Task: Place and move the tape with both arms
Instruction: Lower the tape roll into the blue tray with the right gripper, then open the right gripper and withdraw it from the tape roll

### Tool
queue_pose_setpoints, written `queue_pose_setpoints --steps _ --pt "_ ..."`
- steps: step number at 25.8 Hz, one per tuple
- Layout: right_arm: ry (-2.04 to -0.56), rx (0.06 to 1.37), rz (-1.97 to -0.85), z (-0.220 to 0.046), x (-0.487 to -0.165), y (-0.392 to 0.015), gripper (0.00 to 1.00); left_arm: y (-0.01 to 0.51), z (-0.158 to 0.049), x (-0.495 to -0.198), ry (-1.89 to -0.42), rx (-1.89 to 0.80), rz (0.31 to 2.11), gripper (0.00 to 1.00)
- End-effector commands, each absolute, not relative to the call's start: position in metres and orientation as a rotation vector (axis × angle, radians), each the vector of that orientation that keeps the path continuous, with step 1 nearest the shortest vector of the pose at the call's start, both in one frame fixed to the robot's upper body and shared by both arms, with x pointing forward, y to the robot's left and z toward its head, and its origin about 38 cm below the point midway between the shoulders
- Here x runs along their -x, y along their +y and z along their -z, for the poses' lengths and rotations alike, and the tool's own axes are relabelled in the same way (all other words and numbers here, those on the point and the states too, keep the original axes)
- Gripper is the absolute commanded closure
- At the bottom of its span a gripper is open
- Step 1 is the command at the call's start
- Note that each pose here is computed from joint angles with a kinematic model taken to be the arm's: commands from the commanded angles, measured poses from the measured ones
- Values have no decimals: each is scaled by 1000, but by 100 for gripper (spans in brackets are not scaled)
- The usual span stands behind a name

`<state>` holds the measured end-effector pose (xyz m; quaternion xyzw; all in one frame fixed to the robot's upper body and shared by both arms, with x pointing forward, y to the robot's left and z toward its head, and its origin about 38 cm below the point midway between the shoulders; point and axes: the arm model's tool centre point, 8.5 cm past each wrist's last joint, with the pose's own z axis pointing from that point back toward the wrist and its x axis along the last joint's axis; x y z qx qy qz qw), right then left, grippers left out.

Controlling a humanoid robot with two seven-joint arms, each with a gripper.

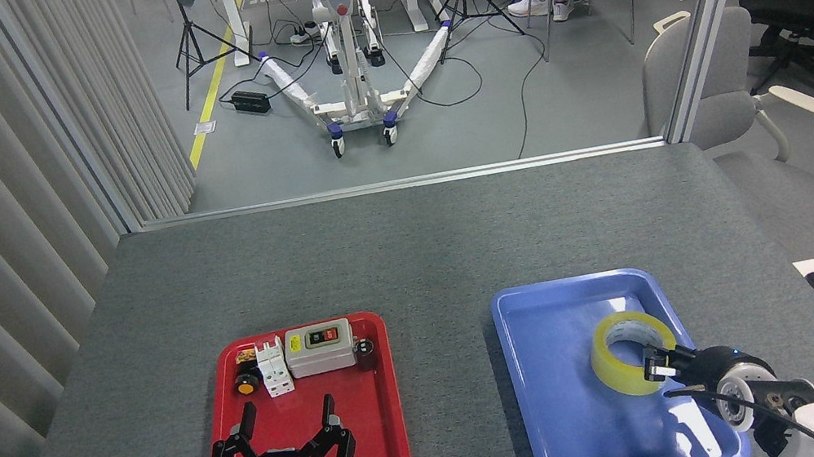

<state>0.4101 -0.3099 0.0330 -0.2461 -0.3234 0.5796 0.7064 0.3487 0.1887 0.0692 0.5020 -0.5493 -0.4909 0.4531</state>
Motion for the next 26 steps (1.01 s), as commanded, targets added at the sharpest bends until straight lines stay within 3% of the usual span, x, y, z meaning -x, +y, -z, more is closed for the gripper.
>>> queue_pose_setpoints --steps 1,7,10,14,17,19,21,26 --pt "-726 546 -1287 -34 -411 -307 50 190 -72 -351 -1359 -1249 1211 0" --pt "-745 557 -1287 -36 -413 -305 47 199 -76 -353 -1352 -1274 1207 0" --pt "-854 639 -1299 -49 -417 -300 43 199 -77 -353 -1354 -1275 1206 0" --pt "-1054 885 -1257 -69 -413 -305 29 199 -77 -356 -1354 -1277 1210 0" --pt "-1155 1243 -1210 -88 -410 -318 14 201 -75 -355 -1348 -1276 1216 0" --pt "-1171 1382 -1194 -81 -392 -316 5 201 -74 -355 -1347 -1274 1216 0" --pt "-1199 1424 -1159 -82 -377 -298 2 201 -74 -355 -1346 -1273 1217 0" --pt "-1171 1377 -1175 -60 -334 -285 1 201 -76 -357 -1351 -1279 1212 0"
